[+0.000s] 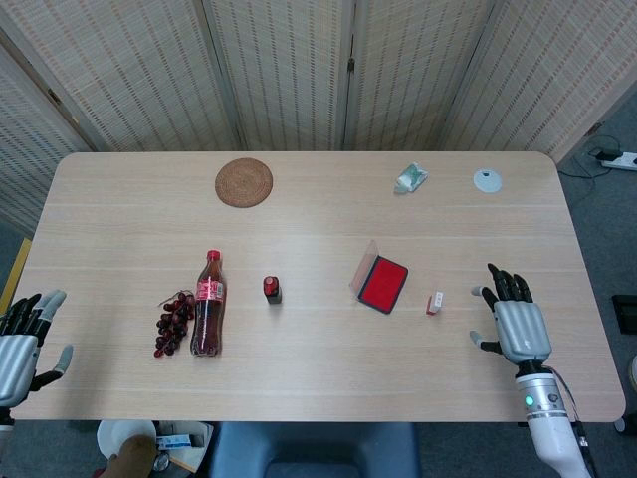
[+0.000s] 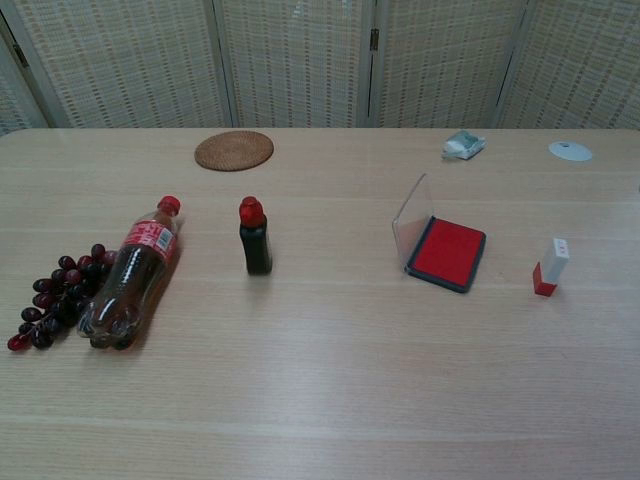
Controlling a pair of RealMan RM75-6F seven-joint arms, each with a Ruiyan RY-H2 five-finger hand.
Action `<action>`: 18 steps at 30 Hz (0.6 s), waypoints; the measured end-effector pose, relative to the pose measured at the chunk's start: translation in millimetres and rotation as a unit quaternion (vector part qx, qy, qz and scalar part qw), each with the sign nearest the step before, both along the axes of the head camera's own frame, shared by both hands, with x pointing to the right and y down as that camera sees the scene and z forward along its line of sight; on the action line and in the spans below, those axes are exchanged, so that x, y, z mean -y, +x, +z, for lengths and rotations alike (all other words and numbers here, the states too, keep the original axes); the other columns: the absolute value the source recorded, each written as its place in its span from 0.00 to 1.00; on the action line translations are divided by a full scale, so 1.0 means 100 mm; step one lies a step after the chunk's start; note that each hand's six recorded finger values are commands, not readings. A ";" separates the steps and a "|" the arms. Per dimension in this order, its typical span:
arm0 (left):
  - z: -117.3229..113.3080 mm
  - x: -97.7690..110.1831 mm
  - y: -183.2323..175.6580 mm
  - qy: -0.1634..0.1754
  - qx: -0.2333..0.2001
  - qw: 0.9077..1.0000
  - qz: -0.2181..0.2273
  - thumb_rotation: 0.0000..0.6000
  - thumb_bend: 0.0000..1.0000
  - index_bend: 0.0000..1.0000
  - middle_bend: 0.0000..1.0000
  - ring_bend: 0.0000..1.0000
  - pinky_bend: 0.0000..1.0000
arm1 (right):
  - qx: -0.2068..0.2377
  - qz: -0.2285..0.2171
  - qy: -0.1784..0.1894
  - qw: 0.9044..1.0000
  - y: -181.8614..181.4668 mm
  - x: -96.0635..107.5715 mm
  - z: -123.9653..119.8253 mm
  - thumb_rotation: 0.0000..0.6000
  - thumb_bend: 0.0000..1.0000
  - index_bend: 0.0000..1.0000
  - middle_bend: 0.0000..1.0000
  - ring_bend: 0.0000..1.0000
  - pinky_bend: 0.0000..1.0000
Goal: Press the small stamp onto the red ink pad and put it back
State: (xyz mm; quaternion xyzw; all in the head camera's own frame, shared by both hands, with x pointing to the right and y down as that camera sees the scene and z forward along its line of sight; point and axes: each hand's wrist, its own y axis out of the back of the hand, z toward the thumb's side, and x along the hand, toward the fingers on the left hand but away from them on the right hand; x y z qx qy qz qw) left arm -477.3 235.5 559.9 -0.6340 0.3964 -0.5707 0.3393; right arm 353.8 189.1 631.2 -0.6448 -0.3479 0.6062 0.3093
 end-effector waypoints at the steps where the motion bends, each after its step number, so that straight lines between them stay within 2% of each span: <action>1: 0.00 0.00 0.00 0.000 -0.001 1.000 0.000 1.00 0.43 0.00 0.00 0.00 0.00 | -0.001 0.001 0.001 1.000 -0.03 0.01 0.02 1.00 0.20 0.30 0.00 0.00 0.00; 10: -0.02 -0.01 0.02 -0.003 -0.015 1.000 0.006 1.00 0.43 0.00 0.00 0.00 0.00 | -0.009 0.016 0.020 1.000 -0.19 0.01 0.12 1.00 0.20 0.30 0.00 0.00 0.00; 18: -0.07 -0.02 0.01 -0.003 -0.034 0.999 0.007 1.00 0.43 0.00 0.00 0.00 0.00 | -0.022 0.036 0.013 0.999 -0.16 -0.06 0.29 1.00 0.20 0.30 0.00 0.00 0.00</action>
